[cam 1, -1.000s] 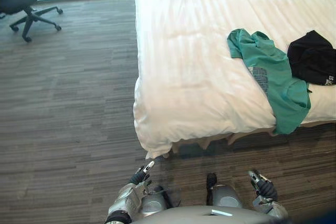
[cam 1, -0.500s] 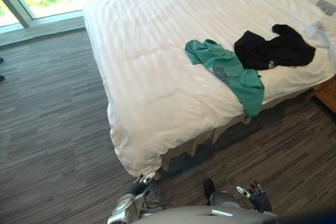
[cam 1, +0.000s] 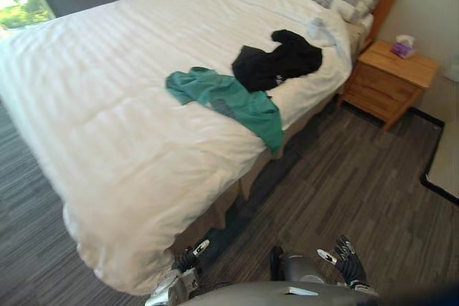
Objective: Tidy the bed and pick cloth on bed and put in laundry
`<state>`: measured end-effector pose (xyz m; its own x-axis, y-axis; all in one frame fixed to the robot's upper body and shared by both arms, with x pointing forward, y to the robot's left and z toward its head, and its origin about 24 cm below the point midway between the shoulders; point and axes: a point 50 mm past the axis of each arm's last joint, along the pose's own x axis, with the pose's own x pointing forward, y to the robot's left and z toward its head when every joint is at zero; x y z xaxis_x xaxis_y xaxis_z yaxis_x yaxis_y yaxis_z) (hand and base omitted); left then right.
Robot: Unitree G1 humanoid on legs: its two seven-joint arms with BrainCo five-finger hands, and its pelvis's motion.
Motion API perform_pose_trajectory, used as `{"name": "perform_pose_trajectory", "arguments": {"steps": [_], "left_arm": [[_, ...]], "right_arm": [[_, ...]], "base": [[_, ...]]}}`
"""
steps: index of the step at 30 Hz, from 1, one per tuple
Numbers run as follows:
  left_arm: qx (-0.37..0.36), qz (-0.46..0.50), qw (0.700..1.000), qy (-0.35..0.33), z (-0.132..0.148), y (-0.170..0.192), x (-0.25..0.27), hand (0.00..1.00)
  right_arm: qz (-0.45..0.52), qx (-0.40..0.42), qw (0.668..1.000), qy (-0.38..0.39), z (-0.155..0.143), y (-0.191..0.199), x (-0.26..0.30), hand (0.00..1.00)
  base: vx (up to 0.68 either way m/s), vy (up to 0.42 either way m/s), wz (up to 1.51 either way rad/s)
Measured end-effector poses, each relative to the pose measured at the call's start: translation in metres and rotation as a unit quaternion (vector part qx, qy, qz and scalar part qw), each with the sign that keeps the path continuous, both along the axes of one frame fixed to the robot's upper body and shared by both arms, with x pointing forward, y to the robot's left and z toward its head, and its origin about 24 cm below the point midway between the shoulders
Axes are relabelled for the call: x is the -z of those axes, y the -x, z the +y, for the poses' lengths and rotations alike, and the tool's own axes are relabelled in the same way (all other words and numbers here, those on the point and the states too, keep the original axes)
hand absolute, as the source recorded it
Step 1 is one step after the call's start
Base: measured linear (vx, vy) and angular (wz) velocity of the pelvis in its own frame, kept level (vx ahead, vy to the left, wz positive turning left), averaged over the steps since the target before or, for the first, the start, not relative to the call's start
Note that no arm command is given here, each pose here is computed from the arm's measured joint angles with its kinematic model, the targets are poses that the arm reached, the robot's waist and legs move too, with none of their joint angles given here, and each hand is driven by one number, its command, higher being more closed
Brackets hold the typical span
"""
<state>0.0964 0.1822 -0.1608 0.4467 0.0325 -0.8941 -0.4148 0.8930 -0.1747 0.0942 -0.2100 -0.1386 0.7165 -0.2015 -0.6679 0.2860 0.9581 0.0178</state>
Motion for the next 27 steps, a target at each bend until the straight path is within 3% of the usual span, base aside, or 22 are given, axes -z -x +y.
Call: {"name": "perform_pose_trajectory", "arguments": {"steps": [4,15,27], "left_arm": [[-0.003,0.022,0.999,-0.025,0.016,0.005,0.001,0.00],[0.077,0.007,0.996,-0.046,0.003,-0.011,-0.001,0.00],[0.058,-0.002,0.998,-0.037,-0.001,0.001,0.001,0.00]], "right_arm": [[0.015,-0.011,1.000,0.004,0.000,-0.004,0.003,0.00],[0.040,0.023,0.999,-0.013,-0.006,0.011,0.009,0.00],[0.023,0.026,0.999,-0.021,-0.015,0.004,0.006,0.00]], "base": [[0.22,-0.089,-1.02],[0.05,-0.014,-0.45],[0.01,0.046,-0.74]]}}
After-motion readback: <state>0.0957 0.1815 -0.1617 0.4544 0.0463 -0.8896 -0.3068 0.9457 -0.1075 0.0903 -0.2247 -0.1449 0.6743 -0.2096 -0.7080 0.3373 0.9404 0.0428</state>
